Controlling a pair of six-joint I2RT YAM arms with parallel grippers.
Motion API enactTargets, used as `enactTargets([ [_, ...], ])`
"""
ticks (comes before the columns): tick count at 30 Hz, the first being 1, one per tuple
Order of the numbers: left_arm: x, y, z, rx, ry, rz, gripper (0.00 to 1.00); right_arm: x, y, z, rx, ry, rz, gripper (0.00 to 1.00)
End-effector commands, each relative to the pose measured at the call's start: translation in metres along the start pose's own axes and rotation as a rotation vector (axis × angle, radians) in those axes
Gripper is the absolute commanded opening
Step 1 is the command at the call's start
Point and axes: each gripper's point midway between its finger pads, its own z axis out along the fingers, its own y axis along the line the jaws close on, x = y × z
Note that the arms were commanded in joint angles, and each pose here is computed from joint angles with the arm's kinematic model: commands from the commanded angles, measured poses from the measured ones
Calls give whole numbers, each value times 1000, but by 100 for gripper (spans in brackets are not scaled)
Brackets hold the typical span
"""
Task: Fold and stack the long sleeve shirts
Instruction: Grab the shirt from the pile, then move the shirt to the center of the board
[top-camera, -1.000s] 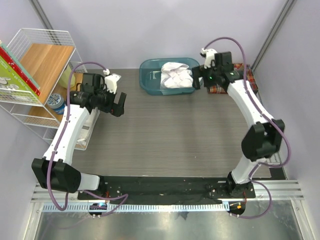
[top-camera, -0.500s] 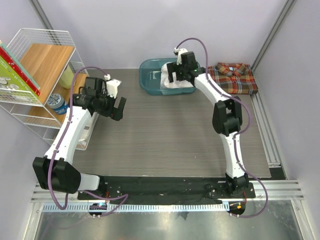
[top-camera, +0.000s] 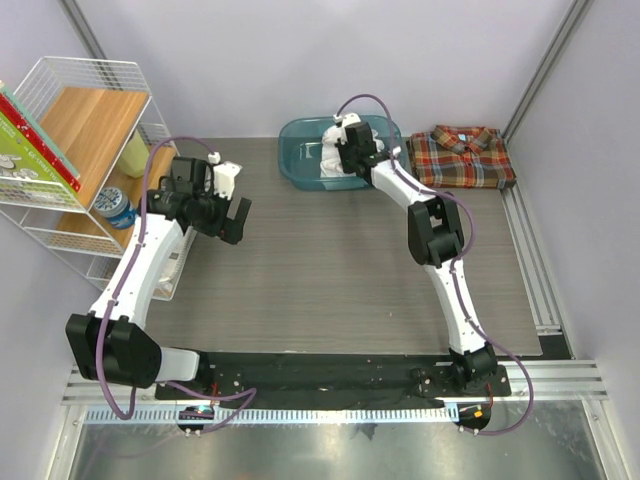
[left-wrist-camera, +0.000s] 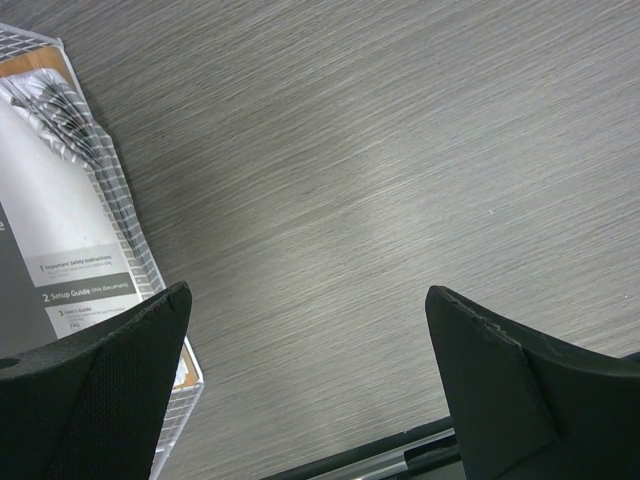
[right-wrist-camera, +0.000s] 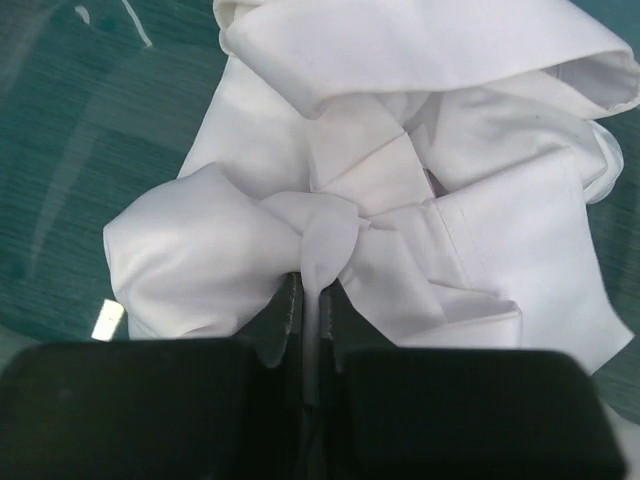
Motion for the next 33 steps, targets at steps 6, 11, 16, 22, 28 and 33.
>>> enactTargets([
  [6,-21,12,-10,-67,-53,-2,100,-198,0,-130,-127,-410,-9,1],
  [11,-31,21,-19,-130,-110,-29,100,-321,-3,-282,-200,-758,35,1],
  [16,-41,38,-32,-242,-166,-70,100,-377,1,-416,-303,-1030,106,1],
  [22,-52,39,-44,-255,-225,-112,100,-394,24,-552,-498,-1217,148,1],
  [28,-59,27,-47,-186,-250,-131,100,-356,35,-536,-509,-1042,235,3],
  [33,-47,0,-52,-48,-232,-34,100,-226,-21,-453,-211,-715,195,49],
])
